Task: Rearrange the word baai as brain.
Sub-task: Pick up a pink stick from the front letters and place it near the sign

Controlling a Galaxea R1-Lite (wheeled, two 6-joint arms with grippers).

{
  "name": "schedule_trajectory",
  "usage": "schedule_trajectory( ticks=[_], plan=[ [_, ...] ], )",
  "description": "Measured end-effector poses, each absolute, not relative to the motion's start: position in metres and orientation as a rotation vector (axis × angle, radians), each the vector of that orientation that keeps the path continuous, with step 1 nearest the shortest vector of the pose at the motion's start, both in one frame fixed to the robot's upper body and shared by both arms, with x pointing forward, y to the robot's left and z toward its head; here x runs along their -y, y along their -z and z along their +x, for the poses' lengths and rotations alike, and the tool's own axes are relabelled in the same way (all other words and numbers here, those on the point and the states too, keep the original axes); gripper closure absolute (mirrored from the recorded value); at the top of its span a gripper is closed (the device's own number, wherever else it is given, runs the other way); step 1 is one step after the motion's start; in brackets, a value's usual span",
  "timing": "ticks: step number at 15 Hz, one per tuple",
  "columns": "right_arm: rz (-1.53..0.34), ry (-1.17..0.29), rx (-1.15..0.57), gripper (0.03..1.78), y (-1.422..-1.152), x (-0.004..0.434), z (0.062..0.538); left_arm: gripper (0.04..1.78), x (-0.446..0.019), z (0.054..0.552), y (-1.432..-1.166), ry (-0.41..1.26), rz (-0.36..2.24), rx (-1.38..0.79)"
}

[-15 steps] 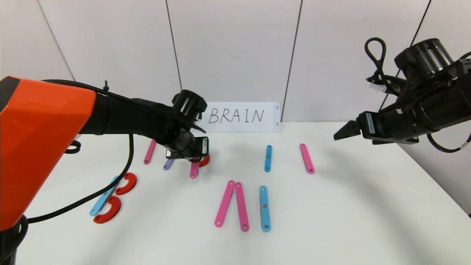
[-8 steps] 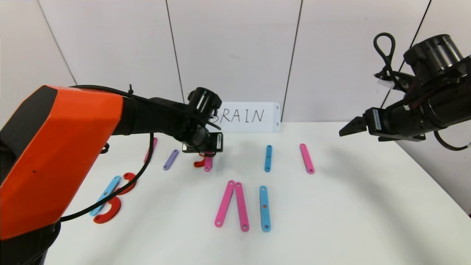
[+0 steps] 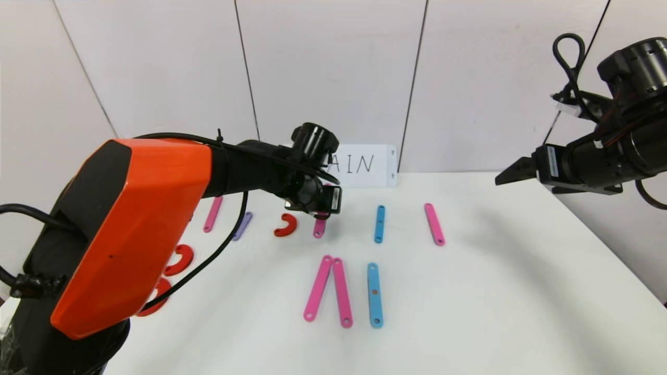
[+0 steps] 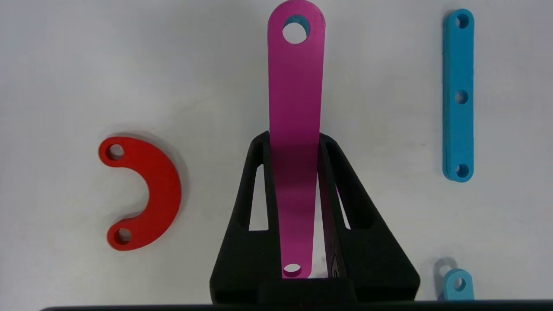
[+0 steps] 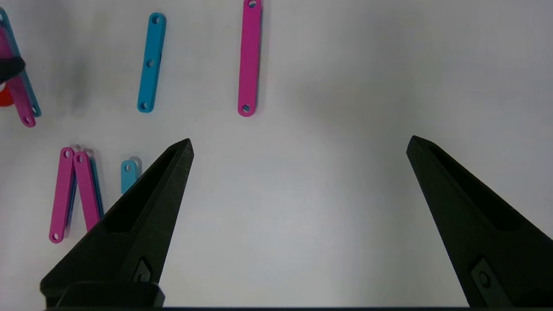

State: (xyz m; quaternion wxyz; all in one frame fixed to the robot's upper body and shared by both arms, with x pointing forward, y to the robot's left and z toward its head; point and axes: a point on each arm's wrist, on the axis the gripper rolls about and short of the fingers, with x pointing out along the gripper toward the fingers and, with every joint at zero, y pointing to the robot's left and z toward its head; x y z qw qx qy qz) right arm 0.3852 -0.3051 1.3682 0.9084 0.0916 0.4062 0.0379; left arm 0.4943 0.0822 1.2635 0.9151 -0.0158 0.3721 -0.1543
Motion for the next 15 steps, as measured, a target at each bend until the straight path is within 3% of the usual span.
schedule_trajectory(
  ticks=[15],
  plan=[
    [0.158, -0.102, -0.836, 0.08, -1.37, 0.303, 0.377, 1.52, -0.057, 0.499, -1.238, 0.367, -0.022, -0.733]
  ],
)
